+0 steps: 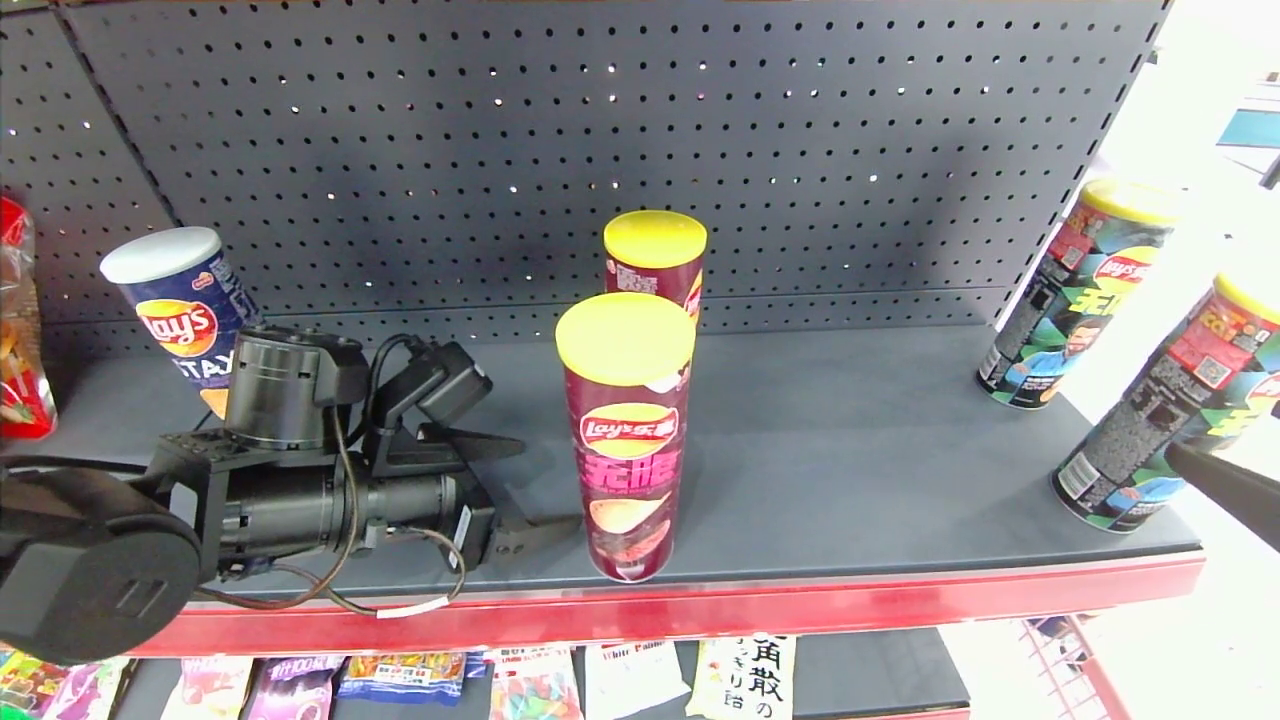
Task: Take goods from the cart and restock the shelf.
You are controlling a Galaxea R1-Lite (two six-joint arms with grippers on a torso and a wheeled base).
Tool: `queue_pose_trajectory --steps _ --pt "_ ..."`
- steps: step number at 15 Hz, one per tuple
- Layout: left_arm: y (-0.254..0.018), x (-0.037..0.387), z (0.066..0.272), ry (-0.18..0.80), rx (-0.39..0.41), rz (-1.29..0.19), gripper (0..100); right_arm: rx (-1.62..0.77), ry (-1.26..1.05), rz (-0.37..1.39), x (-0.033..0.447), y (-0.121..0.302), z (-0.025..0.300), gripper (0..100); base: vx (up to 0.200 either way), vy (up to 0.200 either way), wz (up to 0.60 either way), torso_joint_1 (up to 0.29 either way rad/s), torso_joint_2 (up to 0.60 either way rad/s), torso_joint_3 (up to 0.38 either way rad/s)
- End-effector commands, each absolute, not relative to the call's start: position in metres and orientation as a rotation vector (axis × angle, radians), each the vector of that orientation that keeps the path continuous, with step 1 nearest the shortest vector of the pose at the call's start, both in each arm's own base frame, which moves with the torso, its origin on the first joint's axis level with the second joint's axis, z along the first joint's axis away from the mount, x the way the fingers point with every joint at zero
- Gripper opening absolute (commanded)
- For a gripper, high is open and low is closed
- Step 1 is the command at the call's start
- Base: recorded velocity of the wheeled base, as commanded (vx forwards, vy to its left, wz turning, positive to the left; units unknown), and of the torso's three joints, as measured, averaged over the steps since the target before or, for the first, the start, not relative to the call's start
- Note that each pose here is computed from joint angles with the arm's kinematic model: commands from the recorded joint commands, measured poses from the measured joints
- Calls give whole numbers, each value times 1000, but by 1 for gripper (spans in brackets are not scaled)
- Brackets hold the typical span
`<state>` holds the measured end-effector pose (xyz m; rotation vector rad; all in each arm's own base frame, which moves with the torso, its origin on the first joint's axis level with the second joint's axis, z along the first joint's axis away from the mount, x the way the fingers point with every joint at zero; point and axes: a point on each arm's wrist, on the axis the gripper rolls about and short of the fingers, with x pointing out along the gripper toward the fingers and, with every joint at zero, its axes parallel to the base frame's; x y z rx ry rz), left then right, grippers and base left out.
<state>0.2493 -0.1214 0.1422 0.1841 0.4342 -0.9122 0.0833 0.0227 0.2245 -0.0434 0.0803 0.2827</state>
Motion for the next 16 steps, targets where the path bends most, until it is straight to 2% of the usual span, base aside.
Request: queue_pose_trajectory --steps 1,4,6,8,10,12,14,16 --pt "-116 245 147 419 189 -880 100 -50 106 295 81 23 215 100 0 0 0 0 0 0" --pt "-94 212 169 346 223 -682 100 -54 143 295 77 22 200 100 0 0 0 0 0 0" --pt "-72 188 181 291 207 -585 100 -67 157 275 70 19 190 100 0 0 0 0 0 0" --pt "-40 164 182 288 196 -413 100 -88 176 264 69 18 185 100 0 0 0 0 0 0" --pt "-10 133 176 280 170 -222 100 -104 190 151 71 14 183 100 0 0 0 0 0 0" --pt "-6 102 175 206 150 -176 100 -115 185 149 70 14 183 100 0 0 0 0 0 0" --pt "3 97 174 205 152 -12 100 -119 185 122 70 12 184 100 0 0 0 0 0 0" --pt "6 93 179 179 160 22 100 -141 189 112 71 11 183 100 0 0 0 0 0 0"
